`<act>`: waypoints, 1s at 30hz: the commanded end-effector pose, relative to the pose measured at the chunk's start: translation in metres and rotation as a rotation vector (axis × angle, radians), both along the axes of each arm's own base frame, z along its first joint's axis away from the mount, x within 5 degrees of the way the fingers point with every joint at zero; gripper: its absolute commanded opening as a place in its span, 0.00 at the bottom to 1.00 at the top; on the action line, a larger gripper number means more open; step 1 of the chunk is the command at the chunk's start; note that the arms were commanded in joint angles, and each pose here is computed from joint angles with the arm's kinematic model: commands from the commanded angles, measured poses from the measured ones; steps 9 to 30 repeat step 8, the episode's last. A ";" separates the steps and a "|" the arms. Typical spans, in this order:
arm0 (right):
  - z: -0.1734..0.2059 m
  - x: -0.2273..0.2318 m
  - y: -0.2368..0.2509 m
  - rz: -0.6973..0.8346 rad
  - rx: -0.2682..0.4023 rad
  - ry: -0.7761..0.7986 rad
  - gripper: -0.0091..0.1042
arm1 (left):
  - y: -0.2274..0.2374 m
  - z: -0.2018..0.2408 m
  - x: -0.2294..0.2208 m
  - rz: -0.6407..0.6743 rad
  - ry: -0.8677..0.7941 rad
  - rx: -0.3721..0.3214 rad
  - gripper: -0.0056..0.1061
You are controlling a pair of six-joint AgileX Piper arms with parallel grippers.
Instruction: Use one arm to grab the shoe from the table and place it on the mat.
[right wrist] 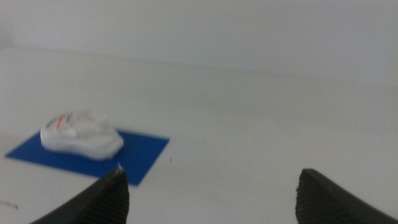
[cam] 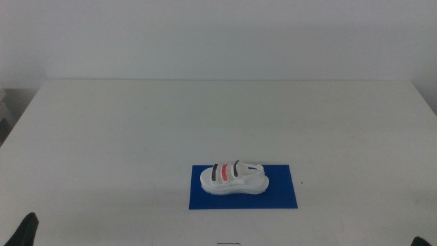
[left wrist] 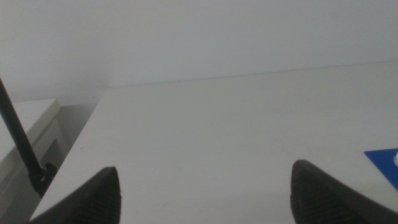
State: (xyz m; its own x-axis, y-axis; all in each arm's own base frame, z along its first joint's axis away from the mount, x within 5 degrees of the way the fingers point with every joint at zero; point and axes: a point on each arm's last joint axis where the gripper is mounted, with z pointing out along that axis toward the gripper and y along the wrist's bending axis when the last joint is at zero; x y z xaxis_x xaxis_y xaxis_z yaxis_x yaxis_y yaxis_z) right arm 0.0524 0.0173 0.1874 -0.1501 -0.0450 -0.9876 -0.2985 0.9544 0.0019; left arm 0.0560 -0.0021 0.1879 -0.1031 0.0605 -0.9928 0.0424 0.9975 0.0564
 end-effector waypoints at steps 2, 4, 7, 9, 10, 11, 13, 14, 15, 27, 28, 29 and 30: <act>0.007 -0.001 -0.001 -0.012 0.012 -0.080 0.85 | 0.000 0.010 -0.001 -0.002 -0.104 -0.027 0.89; 0.007 -0.001 -0.001 -0.011 0.010 -0.075 0.85 | 0.000 0.010 -0.001 -0.002 -0.104 -0.027 0.89; 0.007 -0.001 -0.001 -0.012 0.008 -0.075 0.85 | 0.000 0.010 -0.001 -0.002 -0.104 -0.027 0.89; 0.007 -0.001 -0.001 -0.012 0.006 -0.076 0.85 | 0.000 0.010 -0.001 -0.002 -0.104 -0.027 0.89; 0.007 -0.001 -0.001 -0.012 0.006 -0.076 0.85 | 0.000 0.010 -0.001 -0.002 -0.104 -0.027 0.89; 0.007 -0.001 -0.001 -0.012 0.006 -0.076 0.85 | 0.000 0.010 -0.001 -0.002 -0.104 -0.027 0.89; 0.007 -0.001 -0.001 -0.012 0.006 -0.076 0.85 | 0.000 0.010 -0.001 -0.002 -0.104 -0.027 0.89; 0.007 -0.001 -0.001 -0.012 0.006 -0.076 0.85 | 0.000 0.010 -0.001 -0.002 -0.104 -0.027 0.89; 0.007 -0.001 -0.001 -0.012 0.006 -0.076 0.85 | 0.000 0.010 -0.001 -0.002 -0.104 -0.027 0.89; 0.007 -0.001 -0.001 -0.012 0.006 -0.076 0.85 | 0.000 0.010 -0.001 -0.002 -0.104 -0.027 0.89; 0.007 -0.001 -0.001 -0.012 0.006 -0.076 0.85 | 0.000 0.010 -0.001 -0.002 -0.104 -0.027 0.89; 0.007 -0.001 -0.001 -0.012 0.006 -0.076 0.85 | 0.000 0.010 -0.001 -0.002 -0.104 -0.027 0.89; 0.007 -0.001 -0.001 -0.012 0.006 -0.076 0.85 | 0.000 0.010 -0.001 -0.002 -0.104 -0.027 0.89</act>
